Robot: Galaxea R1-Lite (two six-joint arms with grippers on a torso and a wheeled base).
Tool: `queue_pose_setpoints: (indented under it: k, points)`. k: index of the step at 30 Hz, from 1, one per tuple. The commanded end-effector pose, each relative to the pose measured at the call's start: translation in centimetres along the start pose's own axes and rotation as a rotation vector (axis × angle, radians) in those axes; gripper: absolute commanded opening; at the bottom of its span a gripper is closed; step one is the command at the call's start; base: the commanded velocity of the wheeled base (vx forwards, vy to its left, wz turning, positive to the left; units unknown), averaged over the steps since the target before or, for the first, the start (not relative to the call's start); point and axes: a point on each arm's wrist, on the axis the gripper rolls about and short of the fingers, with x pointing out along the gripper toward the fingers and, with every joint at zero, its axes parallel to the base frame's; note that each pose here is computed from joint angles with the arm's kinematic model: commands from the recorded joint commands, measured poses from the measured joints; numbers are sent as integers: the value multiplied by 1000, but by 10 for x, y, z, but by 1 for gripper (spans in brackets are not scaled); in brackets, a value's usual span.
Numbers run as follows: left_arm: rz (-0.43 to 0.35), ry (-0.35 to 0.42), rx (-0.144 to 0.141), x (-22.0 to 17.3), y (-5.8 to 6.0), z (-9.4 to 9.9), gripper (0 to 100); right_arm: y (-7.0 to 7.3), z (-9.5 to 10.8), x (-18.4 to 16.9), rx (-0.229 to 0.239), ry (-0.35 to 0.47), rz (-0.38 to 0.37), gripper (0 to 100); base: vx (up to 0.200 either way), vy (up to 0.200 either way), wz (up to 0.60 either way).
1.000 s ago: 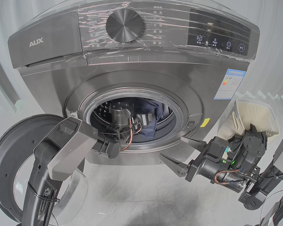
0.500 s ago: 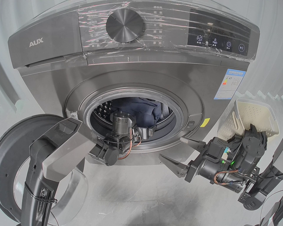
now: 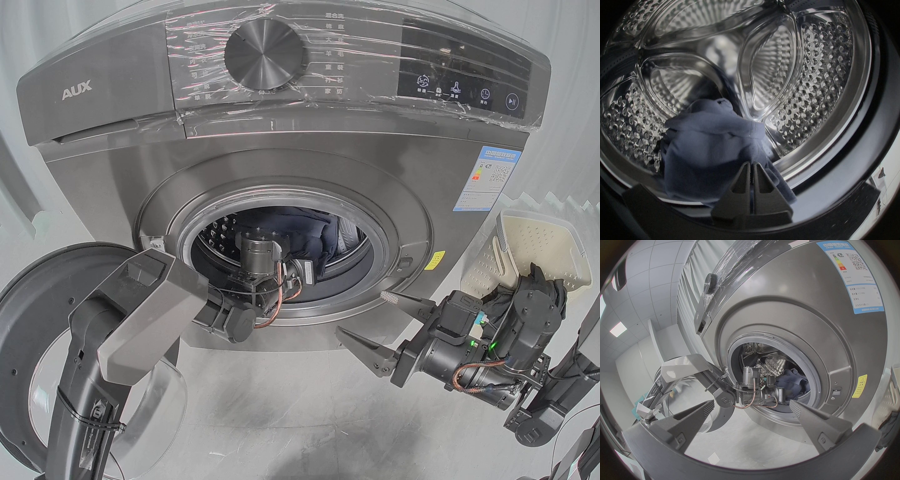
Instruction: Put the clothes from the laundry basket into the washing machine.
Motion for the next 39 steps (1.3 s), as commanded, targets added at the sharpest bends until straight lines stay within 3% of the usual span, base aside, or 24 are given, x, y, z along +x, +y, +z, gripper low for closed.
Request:
queue_pose_setpoints:
  k: [1, 5, 9, 12, 17, 18, 22, 25, 29, 32, 33, 35, 37, 39]
  points:
    - [20, -47, -10, 13, 6, 4, 0, 0, 0, 1, 0, -2, 0, 100, 0, 0, 0]
    - [51, -109, -21, 26, 10, 9, 0, 0, -1, 1, 2, 3, 0, 100, 0, 0, 0]
    - [79, -185, -60, 39, 14, 15, 0, 0, -1, 1, 2, 1, 1, 100, 0, 0, 0]
    - [78, -222, -74, 43, 12, 18, 0, 0, -1, 2, 2, 0, 2, 100, 0, 0, 0]
    - [83, -215, -72, 45, 14, 13, 0, 0, -1, 2, 2, 0, 2, 100, 0, 0, 0]
    - [80, -216, -72, 45, 13, 13, 100, 0, -1, 2, 2, 0, 0, 100, 0, 0, 0]
    - [77, -201, -79, 42, 11, 13, 100, 0, -1, 2, 2, 0, 0, 100, 0, 0, 0]
    - [66, -178, -100, 32, 3, 20, 100, 0, -1, 2, 2, 0, 0, 100, 0, 0, 0]
    - [36, -118, -91, 6, -11, 24, 100, 0, 0, 1, 2, 0, 0, 100, 0, 0, 0]
    - [7, -104, -74, -16, -26, 32, 100, 0, -1, 0, 4, 4, 0, 100, 0, 0, 0]
    - [-15, -76, -39, -36, -34, 33, 100, 0, -3, -1, 3, 12, -1, 100, 0, 0, 0]
    - [-36, -43, 7, -62, -39, 37, 100, 0, -3, -3, 4, 18, -2, 100, 0, 0, 0]
    - [-68, -23, 29, -83, -45, 37, 100, 0, -5, -6, 5, 28, -3, 100, 0, 0, 0]
    - [-98, -17, 32, -100, -51, 37, 100, 0, -6, -8, 4, 36, -4, 100, 0, 0, 0]
